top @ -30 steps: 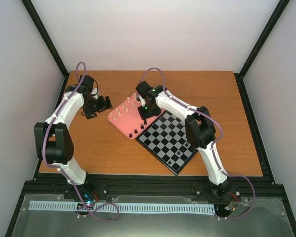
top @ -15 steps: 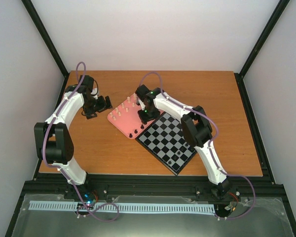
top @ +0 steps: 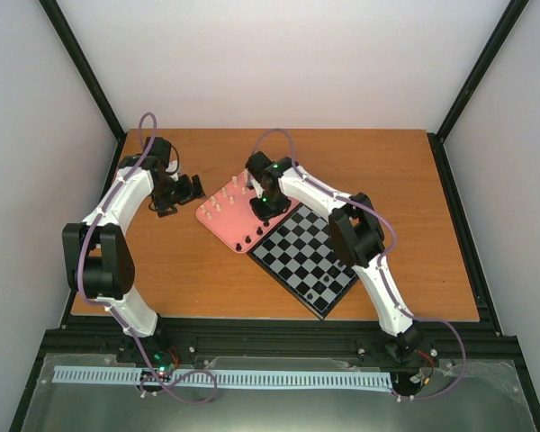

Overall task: Set up the chess pieces on the board
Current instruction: Pick up the chess piece from the storage box.

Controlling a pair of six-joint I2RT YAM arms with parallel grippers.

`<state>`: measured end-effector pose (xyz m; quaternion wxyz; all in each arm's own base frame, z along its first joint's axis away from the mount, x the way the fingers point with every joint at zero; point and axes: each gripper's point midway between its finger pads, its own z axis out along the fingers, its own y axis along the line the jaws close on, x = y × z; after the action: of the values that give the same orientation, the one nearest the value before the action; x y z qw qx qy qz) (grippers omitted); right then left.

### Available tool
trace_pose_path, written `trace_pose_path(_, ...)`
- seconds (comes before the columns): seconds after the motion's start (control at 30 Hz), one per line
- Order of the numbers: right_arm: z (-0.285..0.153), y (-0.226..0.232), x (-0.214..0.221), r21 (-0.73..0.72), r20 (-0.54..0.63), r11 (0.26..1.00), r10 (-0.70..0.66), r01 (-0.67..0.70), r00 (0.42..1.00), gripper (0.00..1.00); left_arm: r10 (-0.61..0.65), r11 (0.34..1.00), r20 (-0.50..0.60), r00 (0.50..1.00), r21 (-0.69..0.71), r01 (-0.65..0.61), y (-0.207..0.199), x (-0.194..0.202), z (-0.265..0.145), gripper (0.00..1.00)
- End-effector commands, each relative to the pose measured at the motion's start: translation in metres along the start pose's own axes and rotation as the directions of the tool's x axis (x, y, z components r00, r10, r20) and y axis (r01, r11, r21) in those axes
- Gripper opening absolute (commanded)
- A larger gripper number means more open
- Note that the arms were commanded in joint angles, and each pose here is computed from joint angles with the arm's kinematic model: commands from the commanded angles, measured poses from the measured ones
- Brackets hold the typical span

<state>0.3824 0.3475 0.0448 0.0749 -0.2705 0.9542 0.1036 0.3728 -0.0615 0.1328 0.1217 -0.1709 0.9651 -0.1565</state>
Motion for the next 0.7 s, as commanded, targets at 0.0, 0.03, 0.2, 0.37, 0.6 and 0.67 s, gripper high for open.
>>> trace_pose_path(0.0, 0.001, -0.002, 0.003, 0.001, -0.022, 1.000, -0.005, 0.005, 1.000, 0.13, -0.001, 1.000, 0.019, 1.000, 0.022, 0.000, -0.007, -0.007, -0.003, 1.00)
trace_pose_path(0.03, 0.000, -0.002, 0.003, 0.003, -0.023, 1.000, -0.005, 0.005, 1.000, 0.12, -0.001, 1.000, 0.017, 1.000, 0.022, 0.001, -0.007, -0.007, -0.002, 1.00)
trace_pose_path(0.2, -0.008, -0.003, -0.004, 0.013, 0.010, 1.000, -0.005, 0.005, 1.000, 0.03, -0.001, 1.000, 0.019, 1.000, 0.027, 0.000, -0.008, -0.007, -0.003, 1.00)
trace_pose_path(0.37, -0.048, -0.006, -0.022, 0.042, 0.103, 0.999, 0.002, -0.007, 0.995, 0.03, 0.001, 1.000, 0.024, 1.000, 0.029, -0.002, -0.010, -0.008, -0.005, 1.00)
trace_pose_path(0.6, -0.120, -0.033, -0.017, 0.078, 0.198, 0.993, 0.074, -0.091, 0.977, 0.03, -0.002, 0.999, 0.024, 1.000, 0.036, 0.001, -0.010, -0.008, -0.005, 1.00)
trace_pose_path(0.67, -0.133, -0.046, 0.000, 0.101, 0.192, 0.988, 0.098, -0.119, 0.977, 0.03, -0.001, 0.999, 0.024, 1.000, 0.040, 0.000, -0.012, -0.009, -0.006, 1.00)
